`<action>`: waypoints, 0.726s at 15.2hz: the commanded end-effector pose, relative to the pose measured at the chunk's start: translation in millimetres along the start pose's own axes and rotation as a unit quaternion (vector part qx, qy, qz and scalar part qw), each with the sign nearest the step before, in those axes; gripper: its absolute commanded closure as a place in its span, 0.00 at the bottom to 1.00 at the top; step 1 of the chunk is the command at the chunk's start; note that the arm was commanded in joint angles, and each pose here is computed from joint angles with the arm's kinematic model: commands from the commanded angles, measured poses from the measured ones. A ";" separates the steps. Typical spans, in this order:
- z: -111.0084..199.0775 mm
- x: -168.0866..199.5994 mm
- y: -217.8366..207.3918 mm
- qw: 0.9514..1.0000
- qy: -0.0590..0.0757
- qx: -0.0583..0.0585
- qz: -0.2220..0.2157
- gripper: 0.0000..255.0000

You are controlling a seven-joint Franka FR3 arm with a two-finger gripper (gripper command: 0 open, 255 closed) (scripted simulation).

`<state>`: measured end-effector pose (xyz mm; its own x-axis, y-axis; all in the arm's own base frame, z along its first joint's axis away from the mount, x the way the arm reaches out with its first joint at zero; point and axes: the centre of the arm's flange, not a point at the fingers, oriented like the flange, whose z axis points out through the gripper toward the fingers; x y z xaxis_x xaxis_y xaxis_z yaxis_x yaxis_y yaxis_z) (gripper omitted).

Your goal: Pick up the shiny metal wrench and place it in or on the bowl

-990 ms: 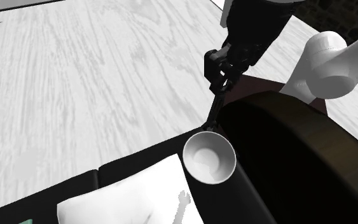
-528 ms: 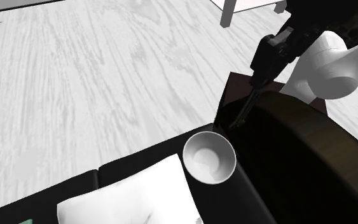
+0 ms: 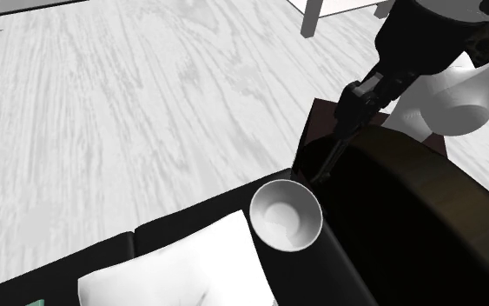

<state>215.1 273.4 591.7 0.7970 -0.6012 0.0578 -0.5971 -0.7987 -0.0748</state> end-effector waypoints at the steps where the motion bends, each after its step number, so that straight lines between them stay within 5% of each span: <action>1: 11.7 -0.5 0.6 1.000 0.000 0.000 0.000 1.00; 11: 64.2 -3.6 4.5 1.000 0.000 0.000 0.000 1.00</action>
<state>216.0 273.8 532.4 0.7970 -0.6012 0.0578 -0.5971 -0.7987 -0.0746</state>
